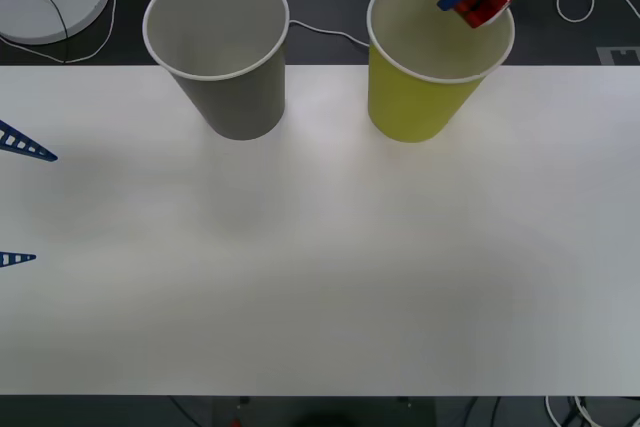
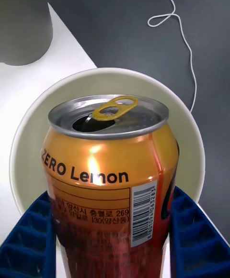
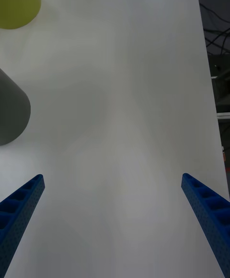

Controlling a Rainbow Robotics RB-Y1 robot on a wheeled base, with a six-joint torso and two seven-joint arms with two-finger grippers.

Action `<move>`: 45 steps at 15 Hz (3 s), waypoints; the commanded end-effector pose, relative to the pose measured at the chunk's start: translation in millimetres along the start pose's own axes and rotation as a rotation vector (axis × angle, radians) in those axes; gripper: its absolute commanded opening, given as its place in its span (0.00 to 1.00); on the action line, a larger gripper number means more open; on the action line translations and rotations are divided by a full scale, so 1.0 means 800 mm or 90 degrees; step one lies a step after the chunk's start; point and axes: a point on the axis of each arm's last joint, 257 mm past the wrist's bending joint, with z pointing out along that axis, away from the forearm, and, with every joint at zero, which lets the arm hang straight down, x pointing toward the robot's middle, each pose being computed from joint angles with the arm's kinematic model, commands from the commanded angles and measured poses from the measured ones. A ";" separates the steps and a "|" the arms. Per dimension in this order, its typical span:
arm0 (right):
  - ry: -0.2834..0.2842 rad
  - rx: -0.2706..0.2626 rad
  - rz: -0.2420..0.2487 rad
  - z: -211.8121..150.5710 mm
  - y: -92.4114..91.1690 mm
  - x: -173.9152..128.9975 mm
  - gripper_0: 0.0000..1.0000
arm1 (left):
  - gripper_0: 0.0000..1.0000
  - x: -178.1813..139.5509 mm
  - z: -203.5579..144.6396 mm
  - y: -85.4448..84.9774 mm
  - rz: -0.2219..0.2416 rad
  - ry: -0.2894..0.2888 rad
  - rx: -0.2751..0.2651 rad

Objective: Put the can into the green bin and the plastic bottle into the gray bin

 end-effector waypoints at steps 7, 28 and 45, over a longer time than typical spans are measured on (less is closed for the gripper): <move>-0.042 -0.065 -0.016 -0.048 0.007 0.030 1.00 | 1.00 0.000 0.000 0.000 0.000 0.000 0.000; -0.248 -0.180 -0.299 -0.121 0.115 0.277 1.00 | 1.00 0.000 0.000 0.000 0.000 0.000 0.000; -0.186 -0.188 -0.307 -0.097 0.167 0.392 1.00 | 1.00 0.000 0.000 0.000 0.000 0.000 0.000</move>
